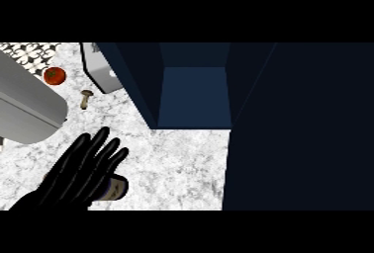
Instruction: Pick up the wine, place it into the cabinet and close the cabinet
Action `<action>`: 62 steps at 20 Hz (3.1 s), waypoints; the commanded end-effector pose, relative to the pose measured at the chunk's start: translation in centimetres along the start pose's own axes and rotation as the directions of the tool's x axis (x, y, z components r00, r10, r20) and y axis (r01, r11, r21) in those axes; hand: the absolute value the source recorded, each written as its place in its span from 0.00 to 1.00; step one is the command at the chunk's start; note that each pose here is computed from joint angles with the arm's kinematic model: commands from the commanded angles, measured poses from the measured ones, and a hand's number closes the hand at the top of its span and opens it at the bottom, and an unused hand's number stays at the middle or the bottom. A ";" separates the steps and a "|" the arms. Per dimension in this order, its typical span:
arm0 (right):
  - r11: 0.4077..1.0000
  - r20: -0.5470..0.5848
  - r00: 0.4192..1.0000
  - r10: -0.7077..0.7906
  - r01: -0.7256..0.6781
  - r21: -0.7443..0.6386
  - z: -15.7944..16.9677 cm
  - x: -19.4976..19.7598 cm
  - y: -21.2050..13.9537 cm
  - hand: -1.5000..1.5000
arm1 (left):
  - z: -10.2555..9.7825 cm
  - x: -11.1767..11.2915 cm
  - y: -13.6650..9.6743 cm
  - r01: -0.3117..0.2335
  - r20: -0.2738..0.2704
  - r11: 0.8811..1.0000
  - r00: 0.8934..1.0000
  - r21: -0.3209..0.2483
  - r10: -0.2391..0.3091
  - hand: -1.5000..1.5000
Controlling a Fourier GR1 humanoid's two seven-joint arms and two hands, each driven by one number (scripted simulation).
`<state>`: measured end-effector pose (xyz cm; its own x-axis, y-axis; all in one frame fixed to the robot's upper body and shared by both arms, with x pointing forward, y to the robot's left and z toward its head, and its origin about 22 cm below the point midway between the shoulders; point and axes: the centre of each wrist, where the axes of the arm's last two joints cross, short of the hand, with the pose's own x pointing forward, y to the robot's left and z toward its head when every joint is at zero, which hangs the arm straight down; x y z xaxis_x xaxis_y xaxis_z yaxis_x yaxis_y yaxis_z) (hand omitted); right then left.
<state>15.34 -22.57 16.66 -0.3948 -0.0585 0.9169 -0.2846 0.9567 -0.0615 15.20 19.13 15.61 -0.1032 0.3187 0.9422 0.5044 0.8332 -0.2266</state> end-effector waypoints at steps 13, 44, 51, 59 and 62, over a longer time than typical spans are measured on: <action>1.000 0.004 1.000 -0.011 0.011 0.001 -0.1 2.4 0.1 0.00 | 1.5 4.7 -4.3 -0.020 0.095 1.000 0.995 0.012 0.018 0.00; 1.000 0.004 1.000 -0.024 0.024 -0.006 -0.6 2.9 1.4 0.00 | 2.6 1.2 7.7 0.133 -0.014 0.908 0.990 0.397 -0.139 0.00; 1.000 0.003 1.000 -0.025 0.025 0.014 0.0 5.0 1.4 0.00 | 4.6 -1.2 10.7 0.147 -0.071 0.901 0.989 0.408 -0.130 0.00; 1.000 0.013 1.000 -0.023 0.023 0.008 0.0 3.5 0.5 0.00 | 4.8 -5.6 13.3 0.166 -0.151 0.904 0.982 0.394 -0.115 0.00; 1.000 0.006 1.000 -0.016 0.016 -0.008 -0.8 4.8 0.7 0.00 | 4.8 -8.4 14.2 0.169 -0.184 0.896 0.978 0.410 -0.100 0.00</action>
<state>15.85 -21.11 20.37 -0.3775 -0.0419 0.9251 -0.2624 0.9629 -0.0635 18.62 30.65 5.92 -0.0340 0.1427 0.9892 0.0897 0.9862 -0.1391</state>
